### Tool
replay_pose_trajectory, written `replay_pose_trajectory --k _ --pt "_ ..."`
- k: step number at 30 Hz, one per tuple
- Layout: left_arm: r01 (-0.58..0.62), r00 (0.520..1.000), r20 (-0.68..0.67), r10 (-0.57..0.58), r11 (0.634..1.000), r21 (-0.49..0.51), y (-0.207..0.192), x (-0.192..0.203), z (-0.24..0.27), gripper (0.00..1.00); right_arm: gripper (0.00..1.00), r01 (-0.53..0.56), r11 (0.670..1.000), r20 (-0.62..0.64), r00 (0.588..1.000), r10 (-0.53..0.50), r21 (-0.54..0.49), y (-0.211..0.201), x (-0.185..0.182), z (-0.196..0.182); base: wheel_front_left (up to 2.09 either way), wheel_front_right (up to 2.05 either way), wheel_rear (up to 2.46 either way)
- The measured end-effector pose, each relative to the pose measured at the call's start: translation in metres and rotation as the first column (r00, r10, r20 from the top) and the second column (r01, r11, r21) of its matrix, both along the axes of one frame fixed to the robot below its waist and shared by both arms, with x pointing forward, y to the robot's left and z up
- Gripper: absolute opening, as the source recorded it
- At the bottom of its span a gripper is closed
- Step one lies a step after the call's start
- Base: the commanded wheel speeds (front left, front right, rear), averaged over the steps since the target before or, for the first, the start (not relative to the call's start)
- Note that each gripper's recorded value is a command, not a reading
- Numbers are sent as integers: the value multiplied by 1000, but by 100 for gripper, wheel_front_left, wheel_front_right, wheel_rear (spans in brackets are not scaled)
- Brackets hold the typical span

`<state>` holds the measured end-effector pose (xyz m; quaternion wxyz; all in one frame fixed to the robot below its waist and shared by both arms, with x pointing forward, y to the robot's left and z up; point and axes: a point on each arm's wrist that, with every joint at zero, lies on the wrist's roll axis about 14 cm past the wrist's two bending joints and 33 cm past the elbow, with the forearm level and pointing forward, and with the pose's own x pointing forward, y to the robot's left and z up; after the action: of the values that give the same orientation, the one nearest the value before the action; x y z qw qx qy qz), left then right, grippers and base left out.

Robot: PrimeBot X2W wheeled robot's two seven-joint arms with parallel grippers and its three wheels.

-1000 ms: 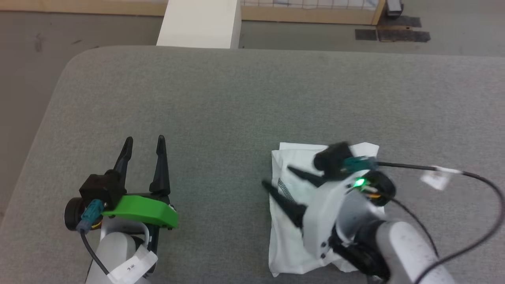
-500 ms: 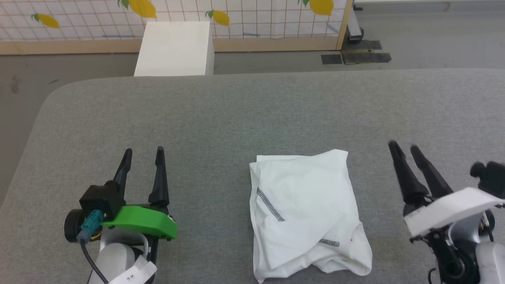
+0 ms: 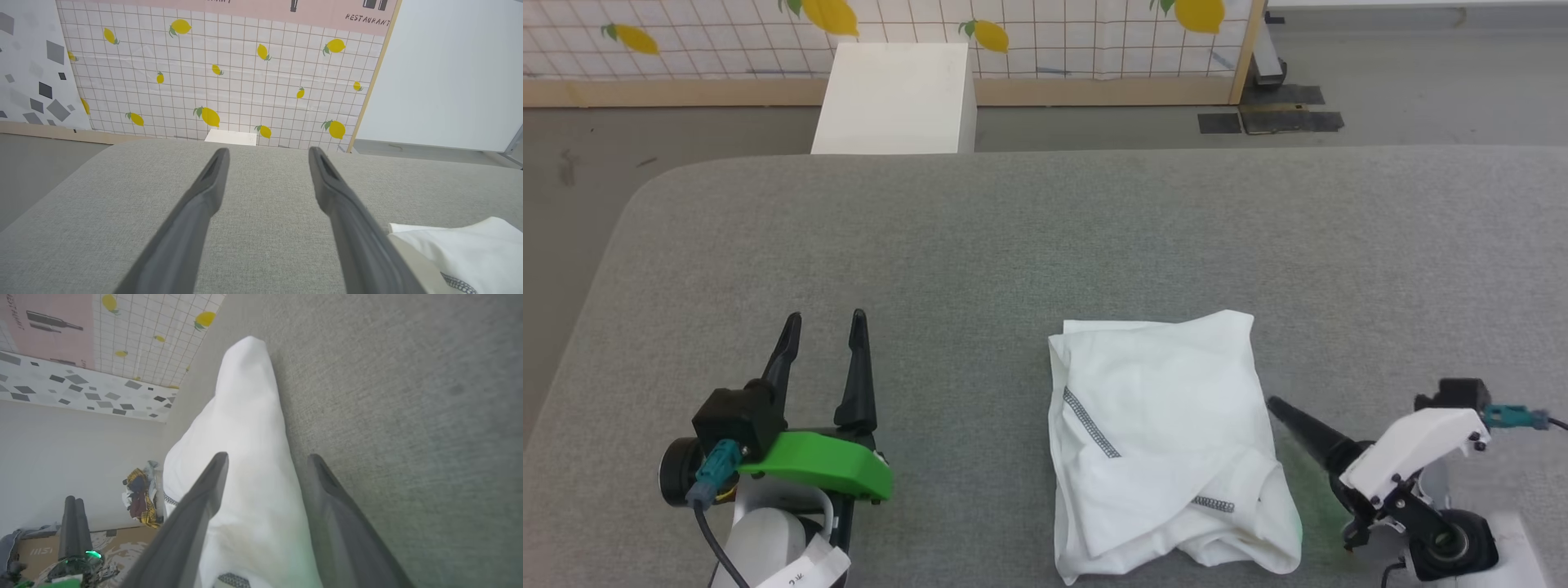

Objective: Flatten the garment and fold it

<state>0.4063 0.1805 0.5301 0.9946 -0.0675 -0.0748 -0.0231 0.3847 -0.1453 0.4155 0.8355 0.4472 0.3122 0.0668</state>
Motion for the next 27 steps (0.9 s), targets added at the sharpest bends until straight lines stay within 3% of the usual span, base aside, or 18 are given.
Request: replay_pose_trajectory --k 4,10,11,13,14,19,23,27 --pt "-9 1000 -9 9 1000 1 3 -1 -3 100 100 -100 993 -116 988 106 57 19 -3 -16 0 0 0" --pt "-21 999 -28 21 1000 2 8 -1 -10 100 100 -268 960 -231 932 279 81 44 -9 -28 0 0 0" --pt "-23 999 -30 23 1000 2 8 -1 -11 100 60 -295 952 -239 921 307 85 48 -10 -28 0 0 0" --pt "-26 999 -35 26 1000 2 9 0 -12 100 6 -334 940 -248 907 342 73 53 -10 -28 0 0 0" --pt "-28 999 -35 28 1000 2 10 0 -12 100 0 -348 935 -249 902 352 61 54 -10 -28 0 0 0" --pt "-31 999 -34 31 1000 2 11 2 -12 100 0 -421 907 -238 880 410 6 58 -10 -18 0 0 0" --pt "-19 999 -26 19 1000 -1 6 6 -10 100 0 -475 873 -211 870 447 -110 54 -8 -2 0 0 0" --pt "22 1000 -11 -22 1000 2 -8 16 -7 100 0 -510 790 -226 860 457 -340 33 -5 10 0 0 0"
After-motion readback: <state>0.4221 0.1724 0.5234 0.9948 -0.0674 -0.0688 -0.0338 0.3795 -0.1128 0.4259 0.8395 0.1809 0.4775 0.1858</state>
